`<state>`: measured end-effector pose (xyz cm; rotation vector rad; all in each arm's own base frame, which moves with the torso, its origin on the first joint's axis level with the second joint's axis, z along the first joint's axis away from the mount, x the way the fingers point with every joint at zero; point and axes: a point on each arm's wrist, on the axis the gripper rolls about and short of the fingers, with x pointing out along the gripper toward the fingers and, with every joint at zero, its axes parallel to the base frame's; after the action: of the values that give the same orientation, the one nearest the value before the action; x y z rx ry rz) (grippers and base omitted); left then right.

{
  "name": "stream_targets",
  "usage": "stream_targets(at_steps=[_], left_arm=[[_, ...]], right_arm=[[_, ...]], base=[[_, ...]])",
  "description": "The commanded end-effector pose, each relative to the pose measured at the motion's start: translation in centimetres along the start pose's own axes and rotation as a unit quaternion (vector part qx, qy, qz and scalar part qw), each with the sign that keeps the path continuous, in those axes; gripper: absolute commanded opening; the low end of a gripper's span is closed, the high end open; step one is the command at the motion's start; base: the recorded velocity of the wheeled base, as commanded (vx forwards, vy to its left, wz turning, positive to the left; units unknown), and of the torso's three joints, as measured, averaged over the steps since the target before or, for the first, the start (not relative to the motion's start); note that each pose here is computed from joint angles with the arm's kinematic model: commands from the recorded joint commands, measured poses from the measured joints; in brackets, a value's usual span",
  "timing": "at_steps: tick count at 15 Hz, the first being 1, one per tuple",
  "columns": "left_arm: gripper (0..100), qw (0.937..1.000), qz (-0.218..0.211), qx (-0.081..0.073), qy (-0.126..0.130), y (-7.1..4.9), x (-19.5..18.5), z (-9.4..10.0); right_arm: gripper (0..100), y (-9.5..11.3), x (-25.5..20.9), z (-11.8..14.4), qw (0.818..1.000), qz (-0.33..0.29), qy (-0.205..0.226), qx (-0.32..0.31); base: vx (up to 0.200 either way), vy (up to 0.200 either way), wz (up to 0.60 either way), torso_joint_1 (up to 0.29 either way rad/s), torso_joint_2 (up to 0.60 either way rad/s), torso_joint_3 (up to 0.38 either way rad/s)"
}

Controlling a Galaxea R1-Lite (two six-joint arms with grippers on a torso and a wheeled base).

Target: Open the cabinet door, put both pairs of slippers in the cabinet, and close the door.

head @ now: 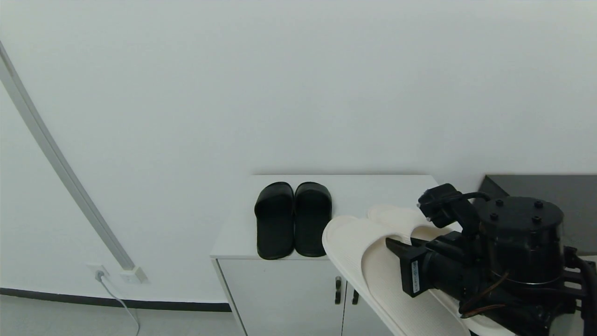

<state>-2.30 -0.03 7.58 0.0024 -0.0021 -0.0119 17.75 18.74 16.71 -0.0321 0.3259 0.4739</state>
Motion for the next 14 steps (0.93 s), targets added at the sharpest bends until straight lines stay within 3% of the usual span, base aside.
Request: stream_targets(at_steps=[1,11,14], left_arm=[[0,1.0000,0.000,0.000,0.001,0.00,0.02,-0.03],[0,1.0000,0.001,0.000,0.000,0.00,0.01,0.01],[0,1.0000,0.000,0.000,0.000,0.00,0.01,0.01]], right_arm=[[0,-0.01,-0.48,0.04,1.000,0.004,-0.003,0.001],[0,-0.02,-0.47,-0.52,1.000,0.004,0.004,-0.002],[0,-0.05,-0.32,-0.57,1.000,0.003,0.002,0.001]], base=[[-0.200,0.000,0.00,0.002,0.00,0.002],[-0.200,0.000,0.00,0.002,0.00,0.002],[0.000,0.000,0.00,0.000,0.00,0.000]])
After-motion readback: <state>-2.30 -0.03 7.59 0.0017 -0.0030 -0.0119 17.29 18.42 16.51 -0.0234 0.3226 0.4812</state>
